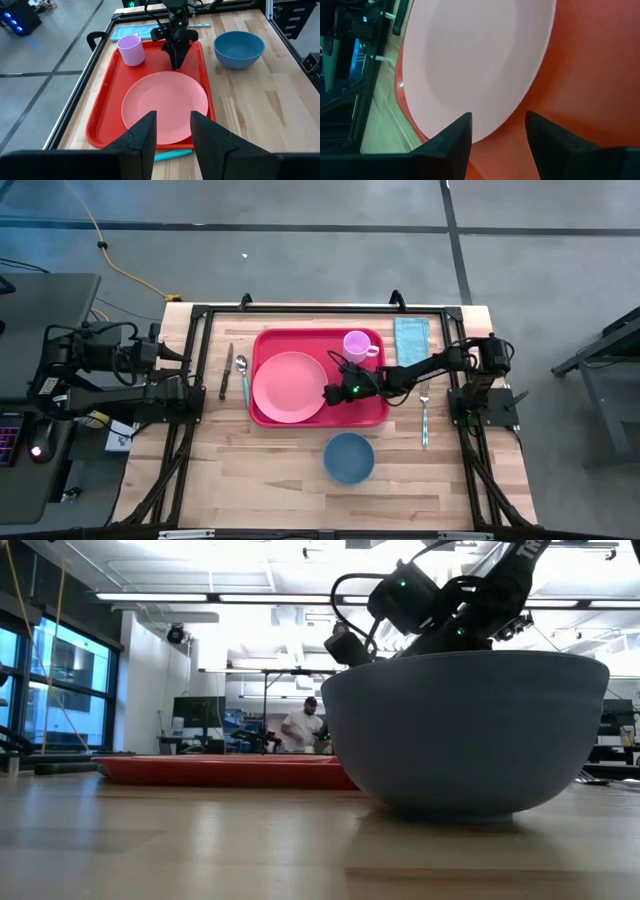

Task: Set up tray
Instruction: Put the pink plate on the tray

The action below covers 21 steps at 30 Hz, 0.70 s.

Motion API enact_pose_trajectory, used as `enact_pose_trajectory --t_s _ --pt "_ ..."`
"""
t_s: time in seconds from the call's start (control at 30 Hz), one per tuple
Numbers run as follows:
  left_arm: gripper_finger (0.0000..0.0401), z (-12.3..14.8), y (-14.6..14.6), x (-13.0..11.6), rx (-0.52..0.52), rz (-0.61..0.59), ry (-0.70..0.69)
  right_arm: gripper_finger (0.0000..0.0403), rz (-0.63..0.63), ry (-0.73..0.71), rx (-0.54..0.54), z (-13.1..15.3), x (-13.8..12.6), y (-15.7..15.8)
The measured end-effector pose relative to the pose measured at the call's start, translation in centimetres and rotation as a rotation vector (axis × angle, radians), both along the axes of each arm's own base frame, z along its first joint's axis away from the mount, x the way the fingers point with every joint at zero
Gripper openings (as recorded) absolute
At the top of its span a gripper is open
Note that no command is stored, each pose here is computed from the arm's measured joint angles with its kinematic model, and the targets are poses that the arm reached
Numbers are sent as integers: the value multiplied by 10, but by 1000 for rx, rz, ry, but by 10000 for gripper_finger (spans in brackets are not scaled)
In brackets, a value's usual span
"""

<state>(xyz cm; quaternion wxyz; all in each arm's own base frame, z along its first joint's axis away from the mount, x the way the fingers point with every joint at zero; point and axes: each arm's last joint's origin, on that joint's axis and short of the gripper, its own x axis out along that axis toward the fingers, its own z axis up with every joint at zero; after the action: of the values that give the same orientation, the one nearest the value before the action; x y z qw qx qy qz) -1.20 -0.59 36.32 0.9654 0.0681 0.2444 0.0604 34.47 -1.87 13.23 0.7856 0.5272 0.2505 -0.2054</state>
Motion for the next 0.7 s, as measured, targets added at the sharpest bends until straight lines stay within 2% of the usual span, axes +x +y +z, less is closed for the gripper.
enact_pose_trajectory --t_s 0.33,0.53,0.7 --pt "152 0 0 0 1 0 0 120 0 6 1 0 0 0" --pt "152 0 0 0 1 0 0 127 -9 6 -5 0 0 0" --pt "152 0 0 0 1 0 1 153 -37 6 -17 0 0 -1"
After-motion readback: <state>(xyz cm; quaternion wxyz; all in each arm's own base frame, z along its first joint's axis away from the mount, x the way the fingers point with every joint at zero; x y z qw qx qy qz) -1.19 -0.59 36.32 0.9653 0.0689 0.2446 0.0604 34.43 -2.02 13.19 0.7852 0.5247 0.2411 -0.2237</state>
